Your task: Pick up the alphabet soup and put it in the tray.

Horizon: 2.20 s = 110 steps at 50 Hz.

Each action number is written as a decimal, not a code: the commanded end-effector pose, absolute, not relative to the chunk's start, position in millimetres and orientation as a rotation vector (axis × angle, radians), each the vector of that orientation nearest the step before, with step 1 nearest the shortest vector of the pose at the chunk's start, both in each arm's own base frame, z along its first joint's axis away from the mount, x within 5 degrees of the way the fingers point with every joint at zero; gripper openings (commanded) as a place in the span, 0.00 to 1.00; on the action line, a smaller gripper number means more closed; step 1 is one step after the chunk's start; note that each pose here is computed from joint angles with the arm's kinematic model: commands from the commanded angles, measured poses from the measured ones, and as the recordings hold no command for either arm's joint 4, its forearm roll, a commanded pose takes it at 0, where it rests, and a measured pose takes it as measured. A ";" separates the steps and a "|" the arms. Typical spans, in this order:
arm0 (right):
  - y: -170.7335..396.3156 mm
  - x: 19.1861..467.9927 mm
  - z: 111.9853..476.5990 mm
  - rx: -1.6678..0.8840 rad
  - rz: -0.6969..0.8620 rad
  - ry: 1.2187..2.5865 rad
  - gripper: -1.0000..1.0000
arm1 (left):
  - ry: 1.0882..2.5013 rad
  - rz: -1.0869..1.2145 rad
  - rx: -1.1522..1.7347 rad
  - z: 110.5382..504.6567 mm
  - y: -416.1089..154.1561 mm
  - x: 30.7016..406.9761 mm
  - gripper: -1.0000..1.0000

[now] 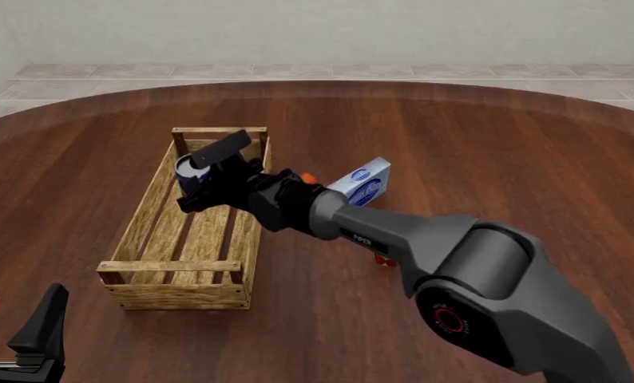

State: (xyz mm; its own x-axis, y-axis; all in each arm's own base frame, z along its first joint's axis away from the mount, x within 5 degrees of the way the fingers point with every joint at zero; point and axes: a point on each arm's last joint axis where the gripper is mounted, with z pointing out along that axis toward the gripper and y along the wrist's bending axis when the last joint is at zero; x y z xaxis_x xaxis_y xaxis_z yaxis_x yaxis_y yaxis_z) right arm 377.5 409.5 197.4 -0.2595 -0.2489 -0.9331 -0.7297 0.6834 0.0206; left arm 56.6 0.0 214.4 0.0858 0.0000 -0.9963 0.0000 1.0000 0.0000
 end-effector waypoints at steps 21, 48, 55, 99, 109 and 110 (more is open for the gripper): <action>412.7 391.3 180.4 -0.744 0.562 1.853 0.00 | 1.485 0.000 0.000 214.4 0.0 56.6 1.00; 419.6 387.4 164.1 -0.769 0.560 1.879 0.00 | 1.485 0.000 0.000 214.4 0.0 56.6 1.00; 420.2 386.9 161.7 -0.774 0.558 1.880 0.00 | 1.485 0.000 0.000 214.4 0.0 56.6 1.00; 409.9 384.2 177.2 -0.752 0.563 1.870 1.00 | 1.485 0.000 0.000 214.4 0.0 56.6 1.00; 396.2 367.8 200.8 -0.735 0.583 1.845 1.00 | 1.485 0.000 0.000 214.4 0.0 56.6 1.00; 394.7 366.1 203.2 -0.735 0.584 1.843 1.00 | 1.485 0.000 0.000 214.4 0.0 56.6 1.00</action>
